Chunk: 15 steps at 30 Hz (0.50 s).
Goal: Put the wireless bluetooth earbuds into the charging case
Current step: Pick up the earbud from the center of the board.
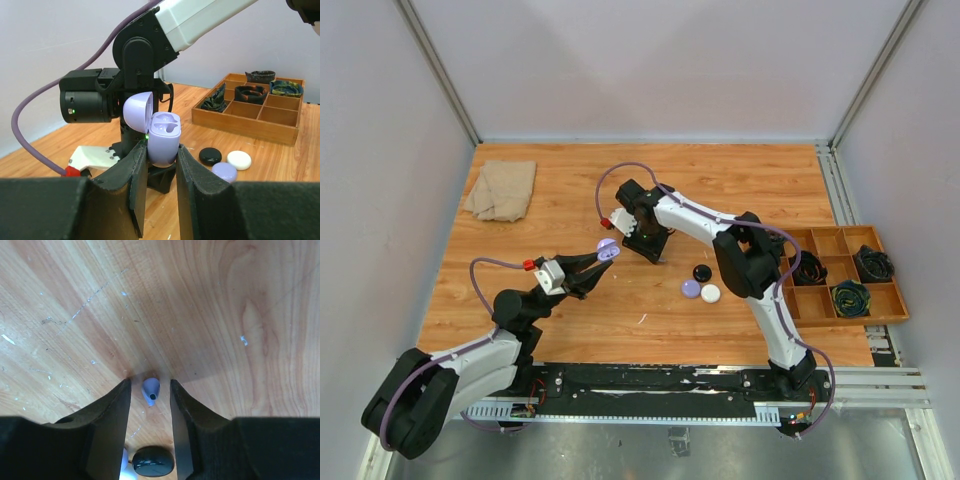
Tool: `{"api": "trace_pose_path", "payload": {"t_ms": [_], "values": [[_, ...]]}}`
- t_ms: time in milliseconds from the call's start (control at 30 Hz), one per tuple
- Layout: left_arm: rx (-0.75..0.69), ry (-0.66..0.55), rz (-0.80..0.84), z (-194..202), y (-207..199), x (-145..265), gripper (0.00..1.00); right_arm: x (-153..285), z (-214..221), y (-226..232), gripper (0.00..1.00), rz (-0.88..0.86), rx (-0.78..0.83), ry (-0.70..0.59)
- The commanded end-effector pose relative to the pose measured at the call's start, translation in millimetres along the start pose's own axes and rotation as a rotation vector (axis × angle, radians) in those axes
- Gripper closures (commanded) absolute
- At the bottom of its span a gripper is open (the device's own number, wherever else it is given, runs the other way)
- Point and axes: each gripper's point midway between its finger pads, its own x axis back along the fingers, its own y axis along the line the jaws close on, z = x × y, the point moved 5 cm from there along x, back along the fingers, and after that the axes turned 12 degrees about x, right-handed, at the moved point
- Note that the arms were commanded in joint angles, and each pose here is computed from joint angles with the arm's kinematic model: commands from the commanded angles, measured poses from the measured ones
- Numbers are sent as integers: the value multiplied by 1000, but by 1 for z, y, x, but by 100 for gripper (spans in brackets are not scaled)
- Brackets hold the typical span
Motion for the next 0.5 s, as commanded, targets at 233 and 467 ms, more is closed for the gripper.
{"api": "trace_pose_path", "payload": {"t_ms": [233,467], "values": [[-21,-3,2,1,-1,6,100,-9,5,5,69,-16,47,88],[-23,-5,3,1,-1,6,100,-12,3,4,76,-25,51,84]]}}
